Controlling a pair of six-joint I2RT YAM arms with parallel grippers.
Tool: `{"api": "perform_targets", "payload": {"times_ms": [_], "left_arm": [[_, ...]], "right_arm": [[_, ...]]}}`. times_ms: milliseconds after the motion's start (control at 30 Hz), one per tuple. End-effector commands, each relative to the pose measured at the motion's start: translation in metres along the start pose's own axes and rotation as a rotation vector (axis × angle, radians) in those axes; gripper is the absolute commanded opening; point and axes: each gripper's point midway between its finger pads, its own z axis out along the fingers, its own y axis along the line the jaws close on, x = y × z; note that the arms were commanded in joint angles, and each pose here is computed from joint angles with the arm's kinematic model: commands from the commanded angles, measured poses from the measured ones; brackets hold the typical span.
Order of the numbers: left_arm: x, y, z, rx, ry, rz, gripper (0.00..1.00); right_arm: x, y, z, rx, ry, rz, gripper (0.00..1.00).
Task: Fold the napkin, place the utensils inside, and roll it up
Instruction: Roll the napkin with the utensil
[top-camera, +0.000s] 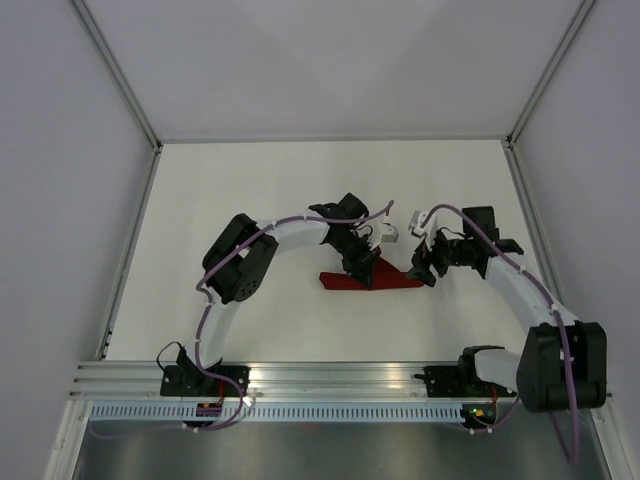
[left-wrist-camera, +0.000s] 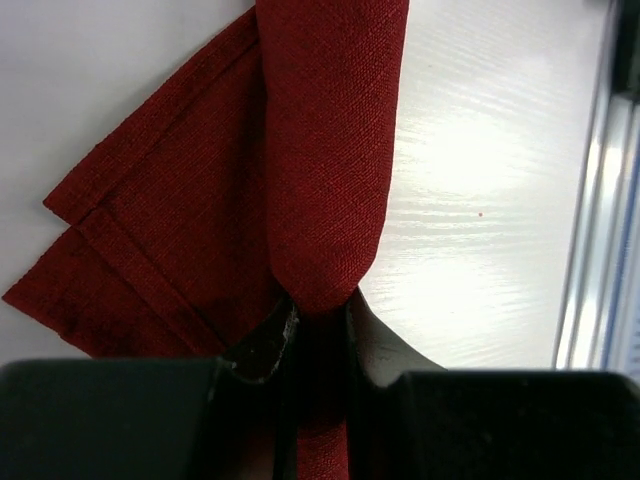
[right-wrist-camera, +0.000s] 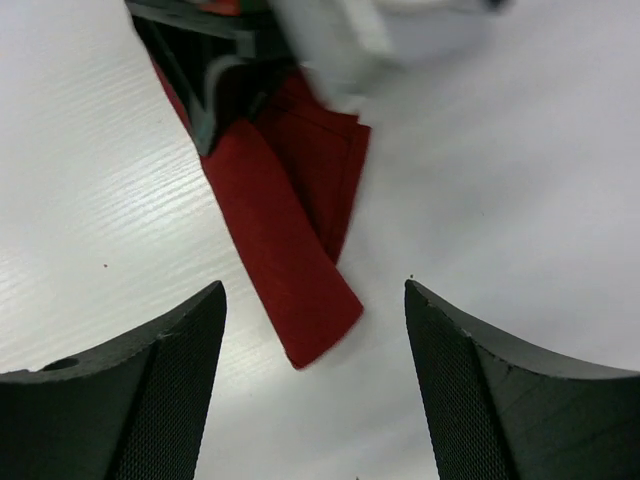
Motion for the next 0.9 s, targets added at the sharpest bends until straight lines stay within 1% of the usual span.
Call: {"api": "perform_targets", "payload": {"times_ms": [0,67,100,167,433,533,567,633,667,733,833,867], "left_arm": [[0.059,-0.012,0.021,0.115,0.172,-0.232,0.09],[0.054,-0.01,0.021,0.125,0.165,-0.246,0.1],[0.06,-0.008,0.023,0.134,0.177,-0.271,0.11],[0.056,-0.005,0.022,0.142,0.17,-0.288,0.11],[0.056,0.002,0.02,0.154,0.174,-0.346,0.15],[0.058,0.004,0.019,0.143,0.181,-0.348,0.2],[0.058,0.005,0.019,0.14,0.181,-0.346,0.25],[0.056,0.005,0.019,0.135,0.18,-0.343,0.3],[0.053,0.005,0.017,0.13,0.175,-0.343,0.35],[0.049,0.004,0.016,0.136,0.165,-0.345,0.38],[0.038,0.001,0.012,0.144,0.14,-0.329,0.41],[0.036,0.0,0.011,0.144,0.136,-0.324,0.43]], "right_arm": [[-0.02,-0.01,0.018,0.159,-0.032,-0.24,0.79],[-0.018,0.006,0.033,0.173,-0.016,-0.329,0.79],[-0.016,0.01,0.037,0.176,-0.007,-0.35,0.79],[-0.013,0.02,0.048,0.177,0.008,-0.404,0.79],[0.006,0.04,0.077,0.128,0.107,-0.524,0.78],[0.014,0.044,0.083,0.11,0.14,-0.53,0.76],[0.016,0.046,0.085,0.103,0.148,-0.531,0.76],[0.02,0.045,0.088,0.098,0.165,-0.528,0.73],[0.021,0.046,0.089,0.097,0.168,-0.522,0.71],[0.026,0.046,0.09,0.087,0.185,-0.515,0.68],[0.03,0.048,0.09,0.069,0.2,-0.511,0.6],[0.031,0.049,0.09,0.062,0.202,-0.508,0.53]]}}
